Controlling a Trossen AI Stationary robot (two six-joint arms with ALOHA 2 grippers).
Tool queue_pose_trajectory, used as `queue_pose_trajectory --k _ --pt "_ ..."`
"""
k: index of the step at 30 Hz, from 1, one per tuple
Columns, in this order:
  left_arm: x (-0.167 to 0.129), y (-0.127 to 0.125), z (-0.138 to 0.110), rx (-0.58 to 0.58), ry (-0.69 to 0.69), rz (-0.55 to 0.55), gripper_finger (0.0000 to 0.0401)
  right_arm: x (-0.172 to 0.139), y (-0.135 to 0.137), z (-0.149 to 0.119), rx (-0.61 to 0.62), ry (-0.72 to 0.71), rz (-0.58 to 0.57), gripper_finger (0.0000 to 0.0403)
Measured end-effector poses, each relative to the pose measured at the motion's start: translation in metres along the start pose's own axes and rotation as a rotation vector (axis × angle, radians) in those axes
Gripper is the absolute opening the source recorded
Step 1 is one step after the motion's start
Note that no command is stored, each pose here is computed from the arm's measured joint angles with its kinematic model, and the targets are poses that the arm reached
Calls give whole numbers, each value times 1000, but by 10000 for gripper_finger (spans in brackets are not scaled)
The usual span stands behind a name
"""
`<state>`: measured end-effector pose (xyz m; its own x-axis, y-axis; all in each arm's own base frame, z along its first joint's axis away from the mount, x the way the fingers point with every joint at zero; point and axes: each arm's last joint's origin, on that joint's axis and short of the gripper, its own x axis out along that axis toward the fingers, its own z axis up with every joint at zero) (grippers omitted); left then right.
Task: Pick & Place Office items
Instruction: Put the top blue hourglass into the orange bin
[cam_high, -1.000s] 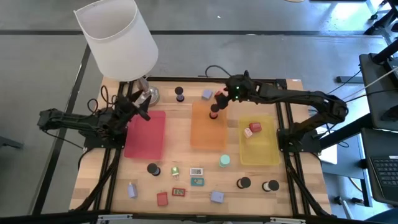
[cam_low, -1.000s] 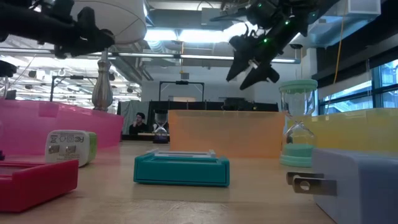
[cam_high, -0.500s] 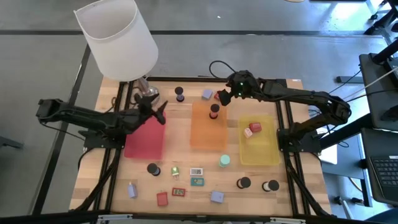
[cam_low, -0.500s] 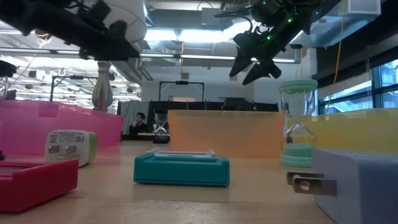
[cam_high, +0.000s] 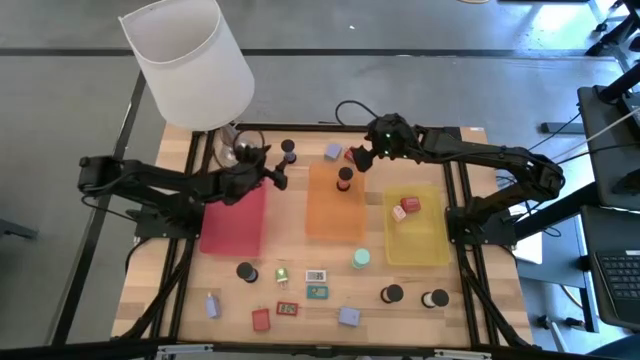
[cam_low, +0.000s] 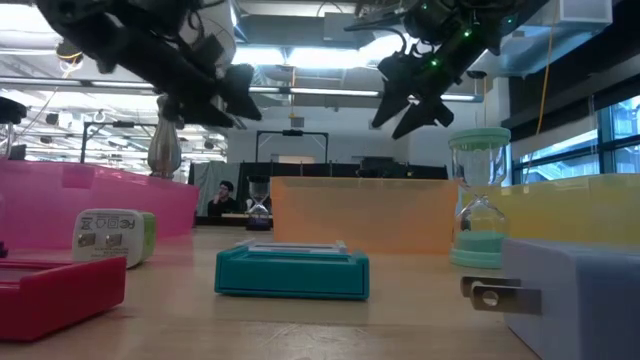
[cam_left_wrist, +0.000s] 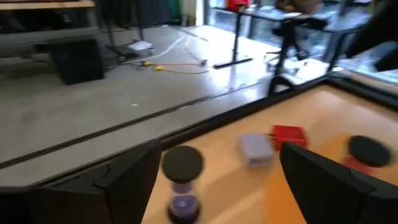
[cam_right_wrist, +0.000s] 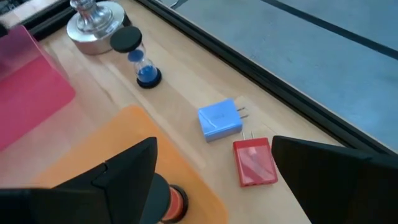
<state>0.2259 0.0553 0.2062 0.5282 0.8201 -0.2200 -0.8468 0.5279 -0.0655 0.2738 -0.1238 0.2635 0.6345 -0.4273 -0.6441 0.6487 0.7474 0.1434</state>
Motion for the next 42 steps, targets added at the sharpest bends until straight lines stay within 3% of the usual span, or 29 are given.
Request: queue_pose_trajectory --k 4,9,22,28,35,42 --pt "18 3 -5 22 39 36 329 0 0 -1 -3 12 -4 320" --pt "42 1 -6 -32 99 6 329 0 -1 -2 -23 24 -8 321" --pt "89 -11 9 -90 88 113 329 0 -1 -3 -39 29 -11 321" --pt "101 -7 10 -83 176 121 329 0 -1 -4 -41 41 -12 321" --pt "106 7 2 -207 313 108 329 0 -1 -4 -39 41 -12 321" --pt "109 11 3 -238 339 65 329 0 -1 -4 -39 41 -12 321"
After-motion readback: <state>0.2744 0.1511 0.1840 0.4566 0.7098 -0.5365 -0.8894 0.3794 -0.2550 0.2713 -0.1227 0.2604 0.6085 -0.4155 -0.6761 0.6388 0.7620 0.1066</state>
